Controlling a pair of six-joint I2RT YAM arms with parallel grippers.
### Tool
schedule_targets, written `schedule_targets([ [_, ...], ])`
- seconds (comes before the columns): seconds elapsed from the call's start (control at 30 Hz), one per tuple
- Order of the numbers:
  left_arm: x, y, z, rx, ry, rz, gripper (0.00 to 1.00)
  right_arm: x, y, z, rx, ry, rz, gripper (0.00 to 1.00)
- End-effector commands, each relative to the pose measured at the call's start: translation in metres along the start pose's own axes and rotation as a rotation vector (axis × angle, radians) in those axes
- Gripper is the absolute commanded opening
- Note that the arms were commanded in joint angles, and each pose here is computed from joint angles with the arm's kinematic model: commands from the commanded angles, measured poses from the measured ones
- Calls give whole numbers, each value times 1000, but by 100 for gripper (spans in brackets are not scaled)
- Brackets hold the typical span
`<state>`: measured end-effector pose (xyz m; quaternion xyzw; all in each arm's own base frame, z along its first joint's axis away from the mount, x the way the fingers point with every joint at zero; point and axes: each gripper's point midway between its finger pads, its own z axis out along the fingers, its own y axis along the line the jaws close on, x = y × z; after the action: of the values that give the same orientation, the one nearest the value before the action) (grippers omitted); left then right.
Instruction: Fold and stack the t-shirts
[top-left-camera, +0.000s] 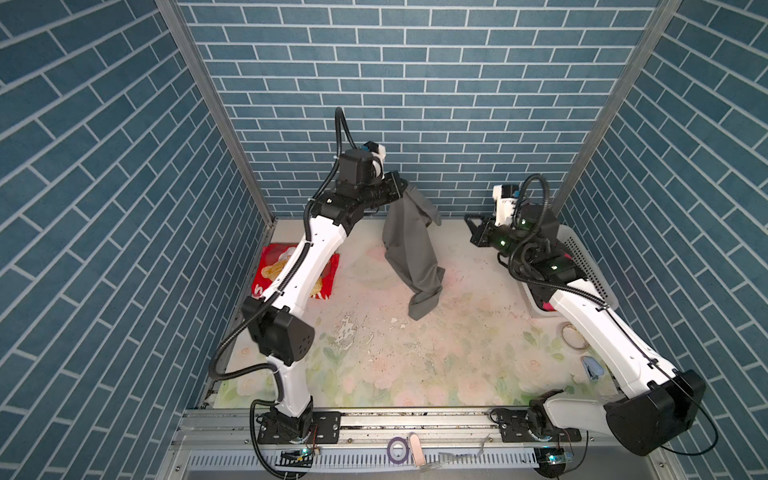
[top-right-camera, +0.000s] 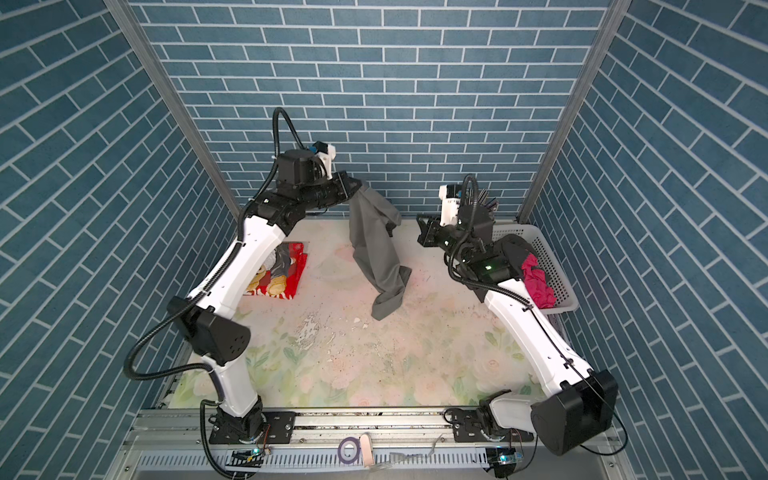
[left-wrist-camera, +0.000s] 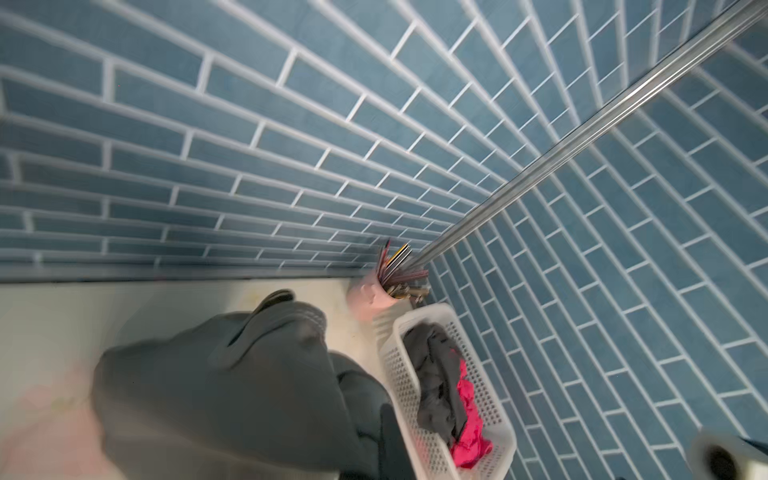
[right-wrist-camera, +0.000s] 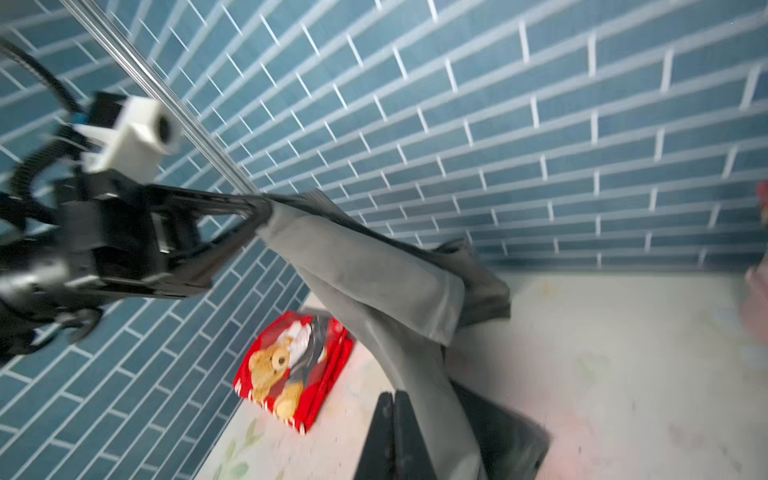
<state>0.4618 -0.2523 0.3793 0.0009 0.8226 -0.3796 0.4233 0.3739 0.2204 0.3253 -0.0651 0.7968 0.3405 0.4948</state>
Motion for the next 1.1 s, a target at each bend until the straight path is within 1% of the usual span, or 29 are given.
schedule_targets([
  [0.0, 35, 62, -41, -108, 11, -31, 0, 82, -40, 30, 66, 167, 86, 25],
  [0.07, 53, 126, -68, -187, -5, -153, 0, 119, -54, 44, 88, 248, 103, 35],
  [0.13, 66, 161, -88, -210, -15, -222, 0, 148, -62, 56, 91, 330, 113, 46],
  [0.17, 71, 171, -95, -214, -14, -238, 0, 161, -64, 61, 92, 375, 119, 49],
  [0.23, 78, 185, -103, -240, -9, -250, 0, 191, -66, 74, 98, 454, 120, 58],
  [0.37, 86, 202, -108, -244, -1, -291, 0, 230, -63, 89, 93, 529, 138, 66],
  [0.4, 86, 203, -108, -241, -4, -296, 0, 237, -60, 92, 83, 538, 147, 67],
  [0.5, 84, 205, -107, -239, -6, -298, 0, 249, -46, 101, 33, 557, 158, 69],
  [0.57, 83, 204, -106, -235, -7, -297, 0, 255, -35, 105, 19, 564, 145, 75],
  [0.63, 81, 205, -107, -235, -10, -297, 0, 263, -29, 109, 4, 577, 145, 75],
  [0.67, 81, 206, -107, -235, -14, -300, 0, 266, -29, 112, 0, 586, 148, 73],
  [0.7, 79, 205, -108, -231, -18, -302, 0, 269, -31, 115, 3, 592, 150, 65],
  [0.73, 79, 206, -108, -225, -24, -308, 0, 271, -34, 118, 14, 592, 144, 51],
  [0.77, 77, 206, -108, -212, -32, -316, 0, 268, -39, 122, 34, 591, 134, 33],
  [0.8, 76, 205, -107, -197, -37, -325, 0, 264, -44, 125, 50, 590, 129, 21],
  [0.87, 70, 202, -101, -153, -52, -332, 0, 234, -54, 132, 64, 551, 119, 1],
  [0.97, 58, 194, -89, -89, -50, -336, 0, 161, -68, 133, 96, 438, 90, 0],
  [1.07, 30, 179, -84, -19, -80, -322, 0, 67, -76, 117, 138, 303, 26, 0],
])
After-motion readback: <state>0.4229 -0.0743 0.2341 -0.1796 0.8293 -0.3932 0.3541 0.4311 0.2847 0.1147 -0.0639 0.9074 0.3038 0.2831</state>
